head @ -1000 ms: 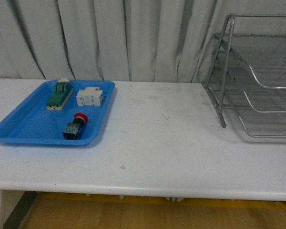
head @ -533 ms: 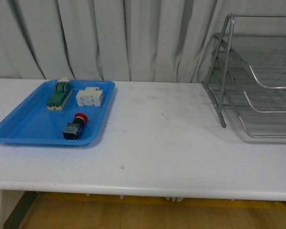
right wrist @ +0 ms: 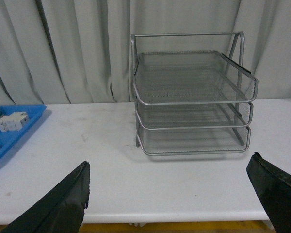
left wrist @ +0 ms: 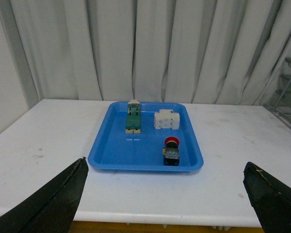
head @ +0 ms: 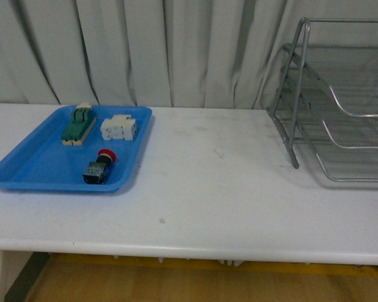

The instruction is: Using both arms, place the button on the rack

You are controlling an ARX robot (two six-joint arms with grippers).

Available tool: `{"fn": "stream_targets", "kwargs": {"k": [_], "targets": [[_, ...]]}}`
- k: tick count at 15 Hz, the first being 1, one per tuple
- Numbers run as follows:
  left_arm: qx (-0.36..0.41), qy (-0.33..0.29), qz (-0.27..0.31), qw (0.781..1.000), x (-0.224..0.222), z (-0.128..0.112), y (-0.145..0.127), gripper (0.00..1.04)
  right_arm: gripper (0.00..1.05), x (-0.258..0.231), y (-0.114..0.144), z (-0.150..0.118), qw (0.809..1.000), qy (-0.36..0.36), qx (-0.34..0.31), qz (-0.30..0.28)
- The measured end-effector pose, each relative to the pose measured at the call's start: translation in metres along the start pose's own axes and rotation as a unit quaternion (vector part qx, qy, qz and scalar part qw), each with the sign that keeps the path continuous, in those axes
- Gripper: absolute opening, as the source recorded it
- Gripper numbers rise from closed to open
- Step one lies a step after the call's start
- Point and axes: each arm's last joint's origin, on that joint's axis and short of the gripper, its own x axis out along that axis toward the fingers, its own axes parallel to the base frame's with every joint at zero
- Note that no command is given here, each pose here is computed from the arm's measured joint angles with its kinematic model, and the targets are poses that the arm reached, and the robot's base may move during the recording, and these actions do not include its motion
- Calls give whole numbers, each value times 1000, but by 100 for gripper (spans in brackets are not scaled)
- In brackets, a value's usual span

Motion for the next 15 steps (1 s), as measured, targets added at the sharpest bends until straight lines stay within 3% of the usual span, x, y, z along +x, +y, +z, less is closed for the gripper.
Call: {"fn": "stream_targets", "kwargs": {"k": [7,9,10,12,13,15], "targets": [[0,0,0,1000,0,0,0,98,98,0,0,0,1000,2,4,9],[0,0,0,1000,0,0,0,98,98,14,-10,17,994,1,87,67],[0,0,0,1000,0,0,0,98,98,29,-20,41,989,-27,120,84],[0,0,0,1000,0,0,0,98,98,80,-58,88,980,-99,164,48],[0,0,0,1000,0,0,0,98,98,109,-84,97,973,-118,196,14],[0,0,0,1000,0,0,0,98,98,163,-140,90,953,-112,279,-39]]}}
